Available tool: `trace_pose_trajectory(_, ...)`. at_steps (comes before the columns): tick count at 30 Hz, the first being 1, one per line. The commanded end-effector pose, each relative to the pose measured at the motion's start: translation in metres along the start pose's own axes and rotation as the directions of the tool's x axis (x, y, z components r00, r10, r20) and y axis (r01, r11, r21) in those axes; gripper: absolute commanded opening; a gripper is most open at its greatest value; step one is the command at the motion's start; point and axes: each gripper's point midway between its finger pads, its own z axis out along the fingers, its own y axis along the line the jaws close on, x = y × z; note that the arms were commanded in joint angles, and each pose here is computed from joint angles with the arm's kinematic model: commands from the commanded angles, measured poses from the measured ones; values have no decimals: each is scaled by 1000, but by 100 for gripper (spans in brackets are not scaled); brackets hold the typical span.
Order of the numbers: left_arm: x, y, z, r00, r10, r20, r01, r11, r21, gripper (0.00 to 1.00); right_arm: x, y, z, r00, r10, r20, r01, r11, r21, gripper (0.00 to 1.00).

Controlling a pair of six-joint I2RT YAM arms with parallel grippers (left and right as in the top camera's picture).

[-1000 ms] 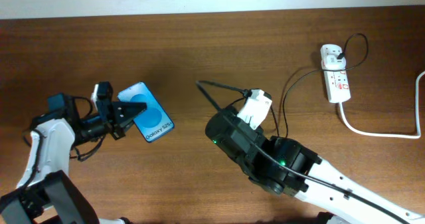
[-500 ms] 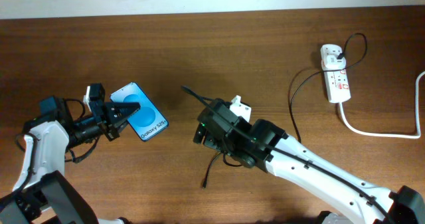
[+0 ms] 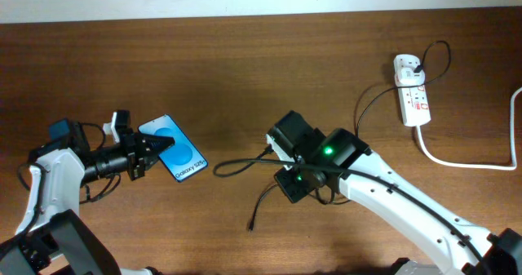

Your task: Plug charger to phone and switch on socket

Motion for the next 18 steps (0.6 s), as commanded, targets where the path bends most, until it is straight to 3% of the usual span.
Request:
trace_pose_trajectory(1, -3, -3, -2, 1000, 19, 6, -19, 1000, 2, 0, 27, 21, 41, 995, 79, -60, -82, 995, -60, 8)
trace_pose_trajectory(5, -1, -3, -2, 1000, 4, 0, -4, 1000, 2, 0, 42, 22, 108, 996, 47, -82, -50, 998, -42, 4)
trace_pose_trajectory(9, 0, -2, -2, 1000, 0, -1, 0, 1000, 2, 0, 28, 19, 150, 996, 44, -79, -46, 999, -26, 4)
trace_pose_trajectory(14, 0, -2, -2, 1000, 0, -1, 0, 1000, 2, 0, -42, 18, 147, 980, 96, 175, -81, 993, -88, 4)
trace_pose_trajectory(18, 3, -2, -2, 1000, -20, -8, 20, 1000, 1, 0, -85, -63, 131, 899, 306, 314, -303, 951, -61, 4)
